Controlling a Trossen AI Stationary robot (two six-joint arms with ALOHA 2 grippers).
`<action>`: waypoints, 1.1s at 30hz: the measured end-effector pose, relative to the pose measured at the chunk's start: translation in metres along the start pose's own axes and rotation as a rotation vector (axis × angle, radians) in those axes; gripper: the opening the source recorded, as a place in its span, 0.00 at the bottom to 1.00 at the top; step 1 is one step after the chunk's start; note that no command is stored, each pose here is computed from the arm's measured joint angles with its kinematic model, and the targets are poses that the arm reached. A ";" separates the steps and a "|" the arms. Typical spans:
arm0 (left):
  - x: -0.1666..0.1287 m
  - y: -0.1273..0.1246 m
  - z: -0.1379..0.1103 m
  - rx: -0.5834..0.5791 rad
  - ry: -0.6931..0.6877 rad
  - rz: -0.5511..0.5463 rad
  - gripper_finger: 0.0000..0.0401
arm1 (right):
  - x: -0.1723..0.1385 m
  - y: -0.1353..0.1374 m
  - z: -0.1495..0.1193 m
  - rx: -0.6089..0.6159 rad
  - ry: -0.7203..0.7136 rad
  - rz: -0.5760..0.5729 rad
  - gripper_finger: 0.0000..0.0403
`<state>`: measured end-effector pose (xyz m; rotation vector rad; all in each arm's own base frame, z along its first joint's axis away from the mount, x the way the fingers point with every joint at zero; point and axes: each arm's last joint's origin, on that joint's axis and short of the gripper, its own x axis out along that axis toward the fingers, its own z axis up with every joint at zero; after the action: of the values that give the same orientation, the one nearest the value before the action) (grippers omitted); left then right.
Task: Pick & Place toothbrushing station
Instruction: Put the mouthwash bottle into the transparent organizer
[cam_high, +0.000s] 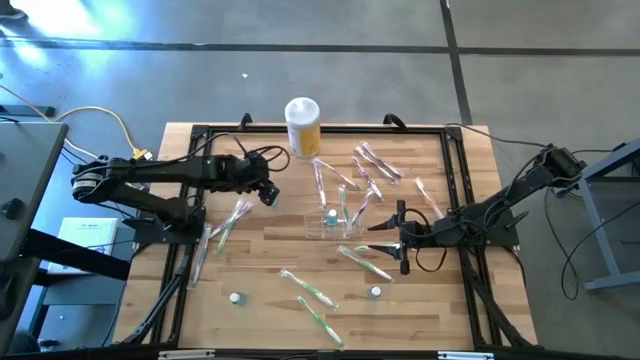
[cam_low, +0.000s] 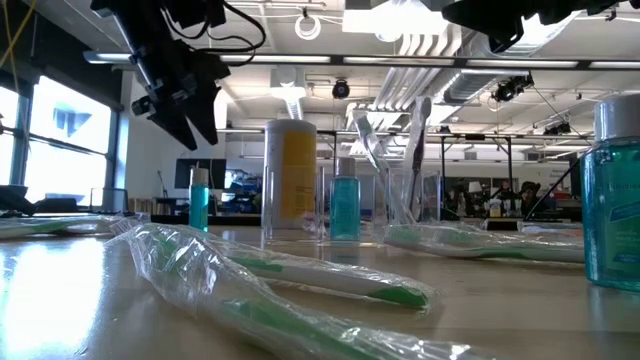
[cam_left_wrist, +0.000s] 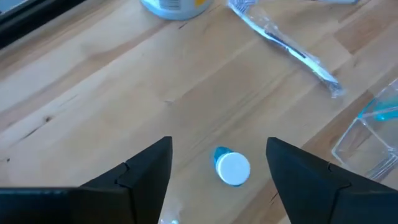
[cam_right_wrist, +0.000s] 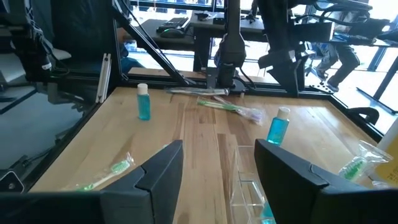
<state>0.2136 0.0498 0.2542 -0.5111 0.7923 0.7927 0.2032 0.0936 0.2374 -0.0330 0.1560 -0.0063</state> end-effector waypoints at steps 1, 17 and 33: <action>0.000 0.000 0.000 0.003 0.001 0.000 0.64 | 0.000 0.000 0.000 -0.002 0.003 0.000 0.48; 0.014 -0.004 -0.006 -0.133 0.084 0.034 0.64 | 0.001 -0.002 0.001 -0.101 -0.008 -0.010 0.48; 0.035 -0.014 -0.006 -0.152 0.120 0.019 0.63 | -0.002 0.005 0.001 -0.132 -0.011 0.026 0.48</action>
<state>0.2376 0.0521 0.2244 -0.6924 0.8529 0.8500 0.2010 0.0987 0.2382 -0.1628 0.1454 0.0301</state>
